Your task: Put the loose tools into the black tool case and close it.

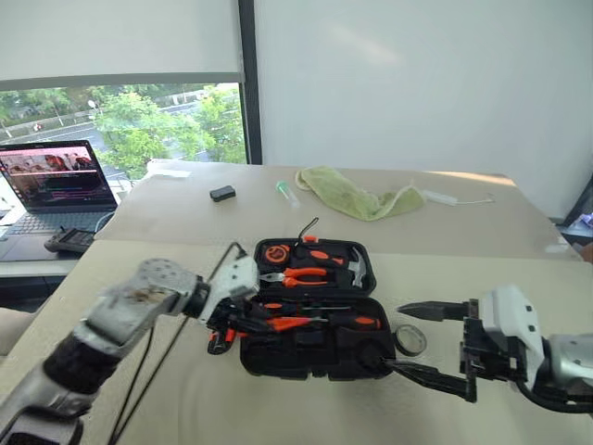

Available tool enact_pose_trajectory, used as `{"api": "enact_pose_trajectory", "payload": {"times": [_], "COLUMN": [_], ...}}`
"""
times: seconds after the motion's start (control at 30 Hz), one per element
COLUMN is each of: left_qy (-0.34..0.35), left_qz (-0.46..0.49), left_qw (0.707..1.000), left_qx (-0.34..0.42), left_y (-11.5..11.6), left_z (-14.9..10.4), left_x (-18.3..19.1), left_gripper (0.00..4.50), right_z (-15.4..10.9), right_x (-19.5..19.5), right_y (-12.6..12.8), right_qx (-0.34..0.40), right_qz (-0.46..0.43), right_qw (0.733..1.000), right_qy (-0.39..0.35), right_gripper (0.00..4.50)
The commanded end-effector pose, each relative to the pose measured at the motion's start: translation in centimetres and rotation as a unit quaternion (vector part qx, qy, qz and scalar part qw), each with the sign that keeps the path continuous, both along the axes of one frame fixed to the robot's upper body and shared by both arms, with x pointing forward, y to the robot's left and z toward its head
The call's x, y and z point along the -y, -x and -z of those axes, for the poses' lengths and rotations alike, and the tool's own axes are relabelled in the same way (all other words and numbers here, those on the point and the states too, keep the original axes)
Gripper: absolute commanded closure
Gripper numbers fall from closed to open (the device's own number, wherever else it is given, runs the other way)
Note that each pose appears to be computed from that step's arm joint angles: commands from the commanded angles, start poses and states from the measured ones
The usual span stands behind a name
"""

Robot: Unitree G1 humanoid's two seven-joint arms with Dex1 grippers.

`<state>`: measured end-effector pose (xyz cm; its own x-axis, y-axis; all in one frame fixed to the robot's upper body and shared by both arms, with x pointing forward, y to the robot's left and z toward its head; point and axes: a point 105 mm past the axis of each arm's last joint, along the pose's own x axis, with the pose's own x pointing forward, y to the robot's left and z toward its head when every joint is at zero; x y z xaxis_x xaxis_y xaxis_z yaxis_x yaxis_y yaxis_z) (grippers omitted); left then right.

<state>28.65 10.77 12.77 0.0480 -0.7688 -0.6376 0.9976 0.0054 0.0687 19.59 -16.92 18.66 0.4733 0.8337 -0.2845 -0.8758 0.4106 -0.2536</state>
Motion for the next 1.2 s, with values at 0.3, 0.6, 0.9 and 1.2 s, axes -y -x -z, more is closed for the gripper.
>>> {"api": "enact_pose_trajectory", "payload": {"times": [0.3,0.6,0.9,1.2], "left_qy": [-0.05,-0.023,0.075,0.179], "left_qz": [0.045,0.019,-0.046,-0.104], "left_qw": [0.996,1.0,0.995,0.978], "left_qx": [0.055,0.007,0.045,0.018], "left_y": [-1.3,-0.2,-1.3,-1.2], "left_z": [1.4,0.5,-3.3,-1.8], "left_x": [1.0,1.6,0.7,1.9], "left_gripper": [3.4,2.31,2.12,4.42], "right_z": [-0.7,-0.6,-0.5,-0.5], "right_x": [-0.2,0.0,0.0,-0.1], "right_y": [1.8,1.8,1.8,1.6], "right_qx": [0.029,0.029,0.029,0.031], "right_qz": [0.024,0.03,0.031,0.034], "right_qw": [0.999,0.999,0.999,0.999], "right_qy": [0.003,0.005,0.005,0.005], "right_gripper": [0.0,0.0,0.0,0.0]}}
